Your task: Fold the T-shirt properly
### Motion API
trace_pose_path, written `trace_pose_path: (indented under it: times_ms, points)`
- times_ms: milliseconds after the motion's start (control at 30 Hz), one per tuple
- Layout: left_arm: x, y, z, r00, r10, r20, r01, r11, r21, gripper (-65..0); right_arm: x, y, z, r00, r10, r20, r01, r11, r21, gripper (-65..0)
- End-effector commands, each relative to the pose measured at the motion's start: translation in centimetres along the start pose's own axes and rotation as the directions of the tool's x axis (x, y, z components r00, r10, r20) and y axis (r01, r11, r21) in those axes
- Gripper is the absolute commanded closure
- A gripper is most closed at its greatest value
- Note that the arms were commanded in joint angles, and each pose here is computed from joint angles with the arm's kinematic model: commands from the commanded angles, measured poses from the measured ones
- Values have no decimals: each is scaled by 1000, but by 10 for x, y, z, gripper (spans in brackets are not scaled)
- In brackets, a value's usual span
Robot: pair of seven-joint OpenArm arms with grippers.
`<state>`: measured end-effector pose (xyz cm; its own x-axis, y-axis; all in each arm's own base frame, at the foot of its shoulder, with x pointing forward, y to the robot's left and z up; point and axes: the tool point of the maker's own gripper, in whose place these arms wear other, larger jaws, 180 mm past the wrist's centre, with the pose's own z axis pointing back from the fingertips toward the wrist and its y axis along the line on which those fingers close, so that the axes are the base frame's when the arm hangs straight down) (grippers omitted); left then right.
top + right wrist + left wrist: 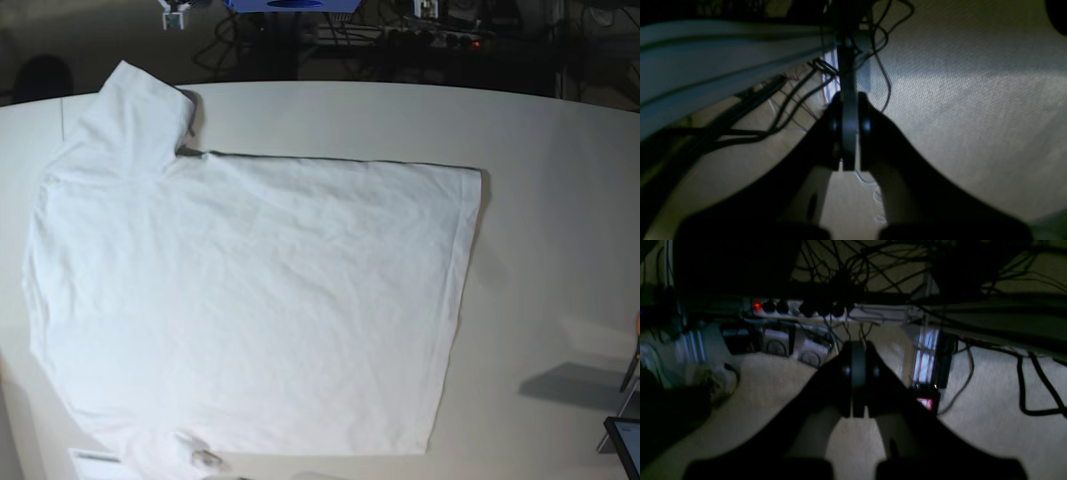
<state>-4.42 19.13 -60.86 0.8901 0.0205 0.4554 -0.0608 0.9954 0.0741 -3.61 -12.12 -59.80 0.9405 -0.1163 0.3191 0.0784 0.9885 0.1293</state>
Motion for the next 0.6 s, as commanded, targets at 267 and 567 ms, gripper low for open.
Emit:
trace_pose_path:
  times_ms: [267,567]
  points:
    - [44,35,74,929,-95,357,100,995,3,0,37,-34,104,978,-13,208,30,996,-78,-1]
    - [123,50,141,723,-118,680,125,991,40,0,103,-43,169,921,45,387,3,993,-121,-1]
